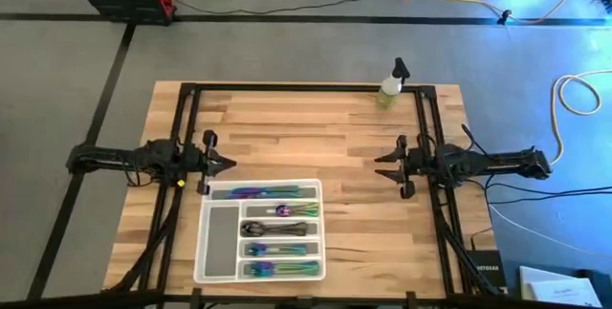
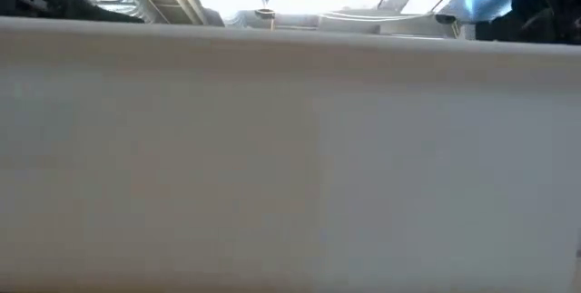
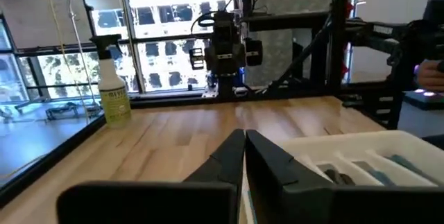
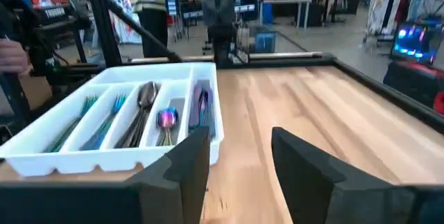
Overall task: Sort silverware
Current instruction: Return to Home Position
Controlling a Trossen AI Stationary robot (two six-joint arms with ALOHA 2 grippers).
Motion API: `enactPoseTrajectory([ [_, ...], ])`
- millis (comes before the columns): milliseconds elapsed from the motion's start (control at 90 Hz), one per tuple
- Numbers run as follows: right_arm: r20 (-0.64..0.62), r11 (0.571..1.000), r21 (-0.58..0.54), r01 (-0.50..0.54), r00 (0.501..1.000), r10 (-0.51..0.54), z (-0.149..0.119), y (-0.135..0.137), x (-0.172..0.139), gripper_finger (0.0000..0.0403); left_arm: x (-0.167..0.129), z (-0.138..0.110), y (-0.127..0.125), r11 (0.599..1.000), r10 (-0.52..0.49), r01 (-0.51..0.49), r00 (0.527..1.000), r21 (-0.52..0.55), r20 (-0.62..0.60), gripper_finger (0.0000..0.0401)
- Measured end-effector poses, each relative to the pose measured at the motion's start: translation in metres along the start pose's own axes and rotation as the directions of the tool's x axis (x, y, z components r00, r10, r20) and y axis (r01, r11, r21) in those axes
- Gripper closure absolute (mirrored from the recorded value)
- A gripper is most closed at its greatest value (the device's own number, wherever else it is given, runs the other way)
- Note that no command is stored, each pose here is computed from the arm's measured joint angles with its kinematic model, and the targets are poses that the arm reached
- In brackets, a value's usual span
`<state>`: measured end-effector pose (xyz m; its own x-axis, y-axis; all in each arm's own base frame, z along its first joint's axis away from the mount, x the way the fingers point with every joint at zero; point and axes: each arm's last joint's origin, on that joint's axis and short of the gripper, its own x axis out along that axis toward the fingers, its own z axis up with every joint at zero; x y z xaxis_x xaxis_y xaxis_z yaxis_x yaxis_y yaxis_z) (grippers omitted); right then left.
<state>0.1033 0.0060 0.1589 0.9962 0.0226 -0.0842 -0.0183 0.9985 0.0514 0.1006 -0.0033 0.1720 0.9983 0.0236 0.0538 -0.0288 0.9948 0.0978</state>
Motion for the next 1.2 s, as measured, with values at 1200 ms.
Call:
enactPoseTrajectory([
  [1200,0.001,0.982,-0.191,0.0,1.0,0.0,0.0,0.0,0.0,0.0265,0.002,-0.012,-0.001,0.999,0.0,-0.005,0.991,-0.035,-0.131,0.0401],
])
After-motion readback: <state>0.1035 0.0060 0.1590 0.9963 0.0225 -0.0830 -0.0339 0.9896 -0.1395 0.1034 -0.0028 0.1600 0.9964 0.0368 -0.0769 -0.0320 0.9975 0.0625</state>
